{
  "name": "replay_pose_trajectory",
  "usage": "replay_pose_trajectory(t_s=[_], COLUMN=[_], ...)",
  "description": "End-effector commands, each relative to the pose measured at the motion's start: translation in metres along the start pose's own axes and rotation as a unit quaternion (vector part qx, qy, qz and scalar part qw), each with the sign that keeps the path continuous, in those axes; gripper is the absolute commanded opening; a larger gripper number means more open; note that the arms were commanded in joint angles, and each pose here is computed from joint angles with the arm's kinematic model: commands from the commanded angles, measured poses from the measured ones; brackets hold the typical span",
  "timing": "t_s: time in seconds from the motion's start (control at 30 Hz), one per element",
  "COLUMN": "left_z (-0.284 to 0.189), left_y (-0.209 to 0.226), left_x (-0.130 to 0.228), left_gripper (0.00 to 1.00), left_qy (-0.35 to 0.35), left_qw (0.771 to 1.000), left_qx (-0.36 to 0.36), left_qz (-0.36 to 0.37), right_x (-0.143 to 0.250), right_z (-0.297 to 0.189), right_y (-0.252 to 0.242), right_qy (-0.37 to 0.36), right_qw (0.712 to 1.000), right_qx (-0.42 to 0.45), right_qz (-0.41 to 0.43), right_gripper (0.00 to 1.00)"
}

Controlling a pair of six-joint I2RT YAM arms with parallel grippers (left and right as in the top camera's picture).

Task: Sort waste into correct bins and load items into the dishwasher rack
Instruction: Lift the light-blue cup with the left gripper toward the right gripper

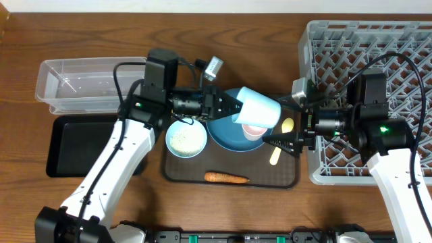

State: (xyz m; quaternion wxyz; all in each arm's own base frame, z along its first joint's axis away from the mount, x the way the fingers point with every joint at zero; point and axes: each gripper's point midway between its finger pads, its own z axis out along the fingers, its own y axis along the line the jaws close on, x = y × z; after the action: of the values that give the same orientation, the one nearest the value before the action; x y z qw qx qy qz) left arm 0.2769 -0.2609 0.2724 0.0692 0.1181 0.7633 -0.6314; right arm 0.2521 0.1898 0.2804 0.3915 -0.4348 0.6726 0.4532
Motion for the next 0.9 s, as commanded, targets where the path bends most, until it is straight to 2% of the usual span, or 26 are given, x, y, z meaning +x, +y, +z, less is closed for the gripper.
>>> replay_pose_trajectory(t_s=[0.0,0.07,0.3,0.53,0.63,0.67,0.77,0.87], left_z=[0.0081,0.0118,0.0156,0.0156,0.0156,0.0156,0.0156,0.0156], left_y=[-0.0128,-0.0134,-0.0122,-0.0121,-0.0121,-0.0121,-0.0121,-0.0121], left_x=[0.0076,0.0100,0.0106,0.0106,0.0106,0.0105,0.0105,0.0105], left_gripper=[0.06,0.06,0.06,0.06,0.11,0.17,0.23,0.24], left_qy=[0.022,0.026,0.025,0.025,0.025,0.025,0.025,0.025], left_qw=[1.000,0.999,0.999,0.999,0.999,0.999,0.999,0.999], left_qx=[0.017,0.016,0.009,0.009,0.009,0.009,0.009,0.009], left_qz=[-0.010,-0.009,-0.018,-0.028,-0.028,-0.028,-0.028,-0.028], right_x=[-0.0117,-0.0136,-0.0160,-0.0174,-0.0177,-0.0177,-0.0176,-0.0176], right_z=[0.0006,0.0006,0.0005,0.0005,0.0004,0.0005,0.0005,0.0005], right_y=[0.0061,0.0054,0.0053,0.0046,0.0044,0.0044,0.0044,0.0044], right_qy=[-0.013,-0.016,-0.020,-0.022,-0.022,-0.022,-0.022,-0.022], right_qw=[0.999,0.999,0.999,0.998,0.998,0.998,0.998,0.998], right_qx=[-0.015,-0.015,-0.016,-0.015,-0.014,-0.014,-0.014,-0.014], right_qz=[-0.028,-0.035,-0.043,-0.049,-0.050,-0.050,-0.050,-0.050], right_gripper=[0.99,0.98,0.80,0.75,0.71,0.70,0.65,0.62])
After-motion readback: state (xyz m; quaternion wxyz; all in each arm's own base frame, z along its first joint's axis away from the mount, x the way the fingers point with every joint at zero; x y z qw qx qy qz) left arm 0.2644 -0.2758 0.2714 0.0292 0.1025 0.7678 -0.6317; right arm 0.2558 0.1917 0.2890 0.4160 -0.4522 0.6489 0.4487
